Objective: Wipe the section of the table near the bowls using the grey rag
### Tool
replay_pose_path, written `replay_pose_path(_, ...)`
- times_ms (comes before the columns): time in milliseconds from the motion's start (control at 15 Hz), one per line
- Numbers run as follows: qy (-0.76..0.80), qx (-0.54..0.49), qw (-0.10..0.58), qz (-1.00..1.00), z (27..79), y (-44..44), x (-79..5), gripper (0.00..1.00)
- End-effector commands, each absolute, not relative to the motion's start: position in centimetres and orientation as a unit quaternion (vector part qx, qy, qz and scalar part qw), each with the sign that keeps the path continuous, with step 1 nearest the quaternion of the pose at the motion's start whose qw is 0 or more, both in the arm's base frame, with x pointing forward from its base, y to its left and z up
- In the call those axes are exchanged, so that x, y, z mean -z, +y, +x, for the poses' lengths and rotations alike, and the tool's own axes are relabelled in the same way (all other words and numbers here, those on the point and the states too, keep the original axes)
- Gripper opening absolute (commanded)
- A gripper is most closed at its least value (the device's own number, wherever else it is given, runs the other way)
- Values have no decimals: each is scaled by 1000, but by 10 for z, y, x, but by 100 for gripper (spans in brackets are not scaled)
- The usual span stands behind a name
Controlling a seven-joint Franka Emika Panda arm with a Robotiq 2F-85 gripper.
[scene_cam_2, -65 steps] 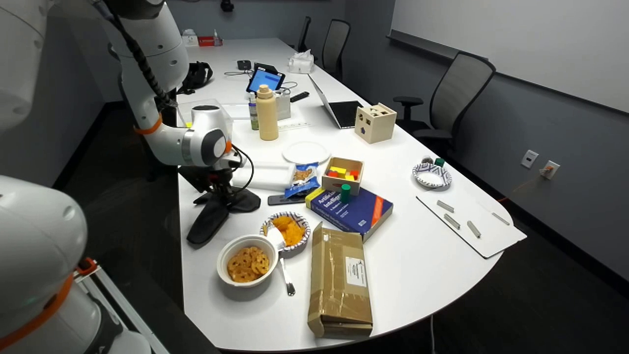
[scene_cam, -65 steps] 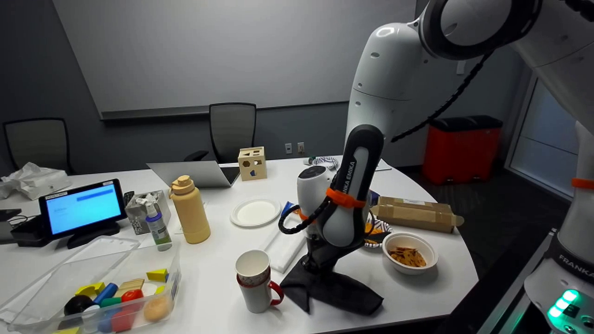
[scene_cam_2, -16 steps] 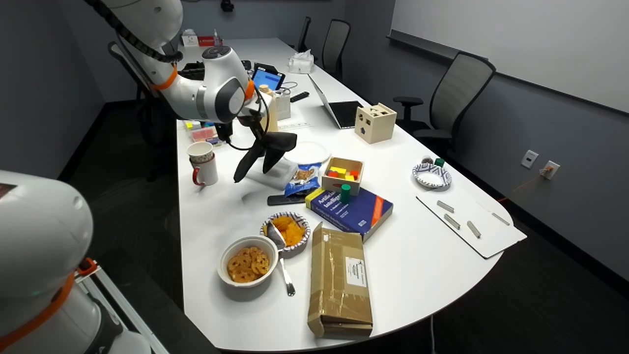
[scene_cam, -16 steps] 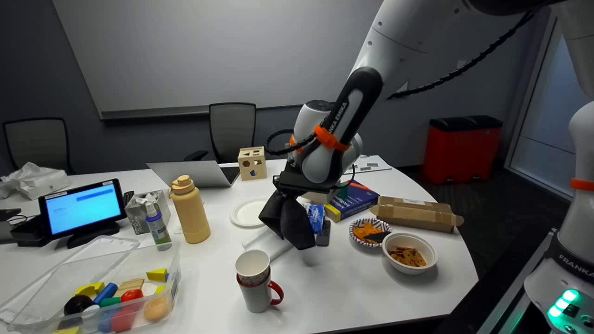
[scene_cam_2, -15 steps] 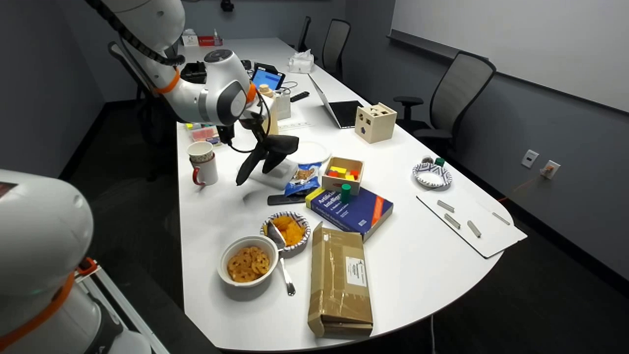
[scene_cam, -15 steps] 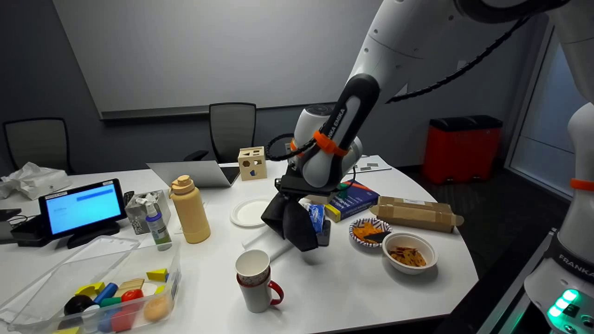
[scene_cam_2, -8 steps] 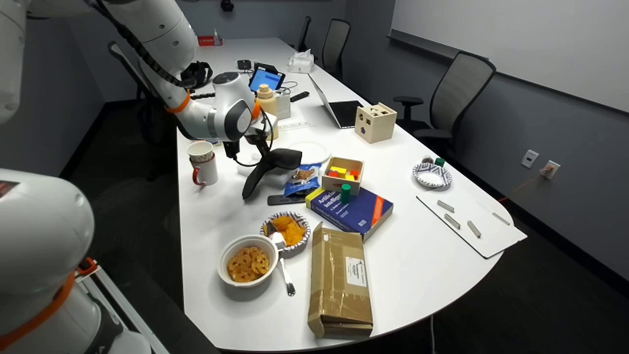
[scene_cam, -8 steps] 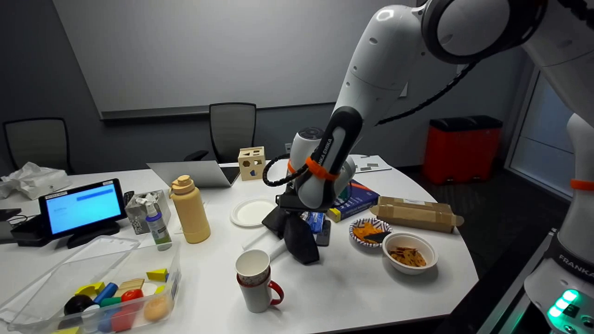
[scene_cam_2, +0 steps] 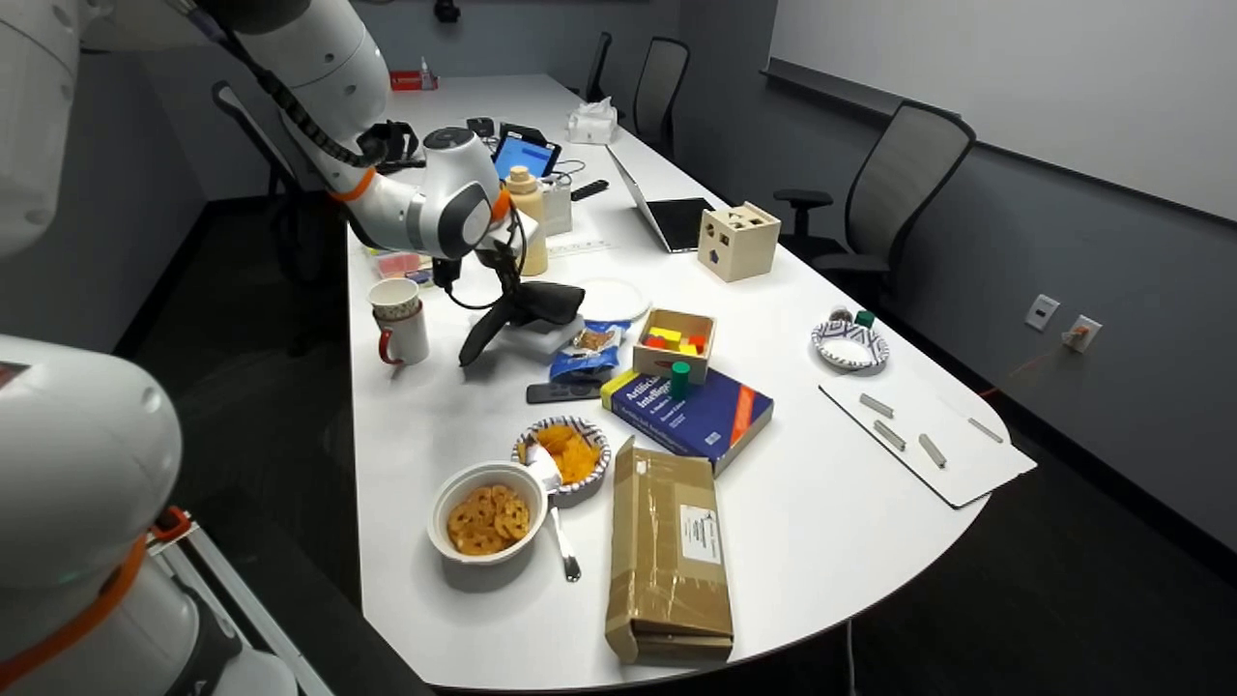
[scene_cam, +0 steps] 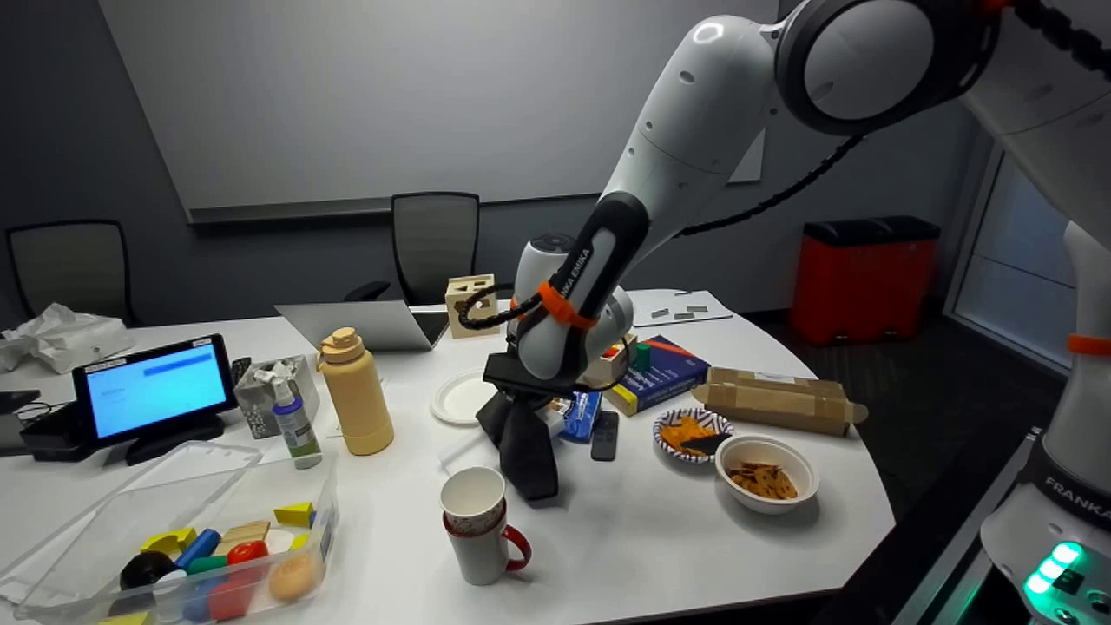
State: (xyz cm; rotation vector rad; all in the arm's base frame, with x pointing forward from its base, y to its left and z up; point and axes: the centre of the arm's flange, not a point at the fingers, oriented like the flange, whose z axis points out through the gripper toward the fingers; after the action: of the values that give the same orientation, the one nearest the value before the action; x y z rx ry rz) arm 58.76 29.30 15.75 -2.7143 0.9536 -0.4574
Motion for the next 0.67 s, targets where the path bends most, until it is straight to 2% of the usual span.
replay_pose_path(0,391,137,130,-901,597,301,-155,2)
replay_pose_path(467,520,120,139,-835,588,293,-138,2)
replay_pose_path(533,522,117,137,-834,585,293,-139,31)
replay_pose_path(600,529,118,141,-828,585,292,-138,32)
